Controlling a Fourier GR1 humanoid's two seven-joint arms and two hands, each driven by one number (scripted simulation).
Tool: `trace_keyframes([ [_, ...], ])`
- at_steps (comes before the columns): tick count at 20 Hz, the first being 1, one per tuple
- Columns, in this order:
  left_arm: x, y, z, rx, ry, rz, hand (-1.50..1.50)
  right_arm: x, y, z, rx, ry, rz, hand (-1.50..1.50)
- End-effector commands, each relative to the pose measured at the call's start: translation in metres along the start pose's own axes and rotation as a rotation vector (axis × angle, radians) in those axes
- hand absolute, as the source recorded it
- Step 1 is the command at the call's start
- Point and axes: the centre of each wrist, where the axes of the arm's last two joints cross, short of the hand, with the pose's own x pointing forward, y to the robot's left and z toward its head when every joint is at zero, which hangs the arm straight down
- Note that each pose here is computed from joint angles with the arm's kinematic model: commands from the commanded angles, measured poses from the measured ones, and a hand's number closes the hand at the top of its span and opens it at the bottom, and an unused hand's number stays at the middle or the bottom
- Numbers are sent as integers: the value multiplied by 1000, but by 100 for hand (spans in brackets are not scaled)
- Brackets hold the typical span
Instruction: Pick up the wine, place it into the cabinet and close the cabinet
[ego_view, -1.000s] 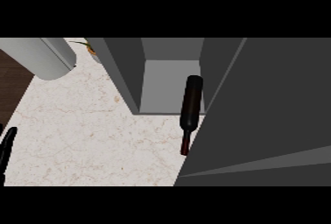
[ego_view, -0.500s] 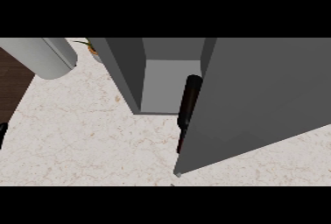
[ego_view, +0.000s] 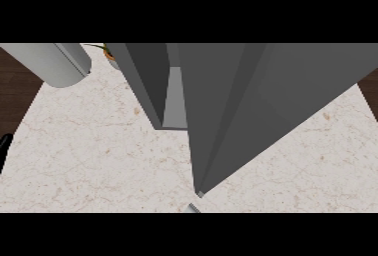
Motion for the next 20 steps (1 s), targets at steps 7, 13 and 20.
trace_keyframes([
  [7,-1,5,-10,-12,0,7,-150,20,4,-109,1,-53,-79,150],
  [13,-13,-4,-4,28,3,30,-150,51,-10,-174,-51,-64,-28,150],
  [20,-9,-2,-10,37,-10,-7,-150,32,-34,-219,-145,-95,167,150],
])
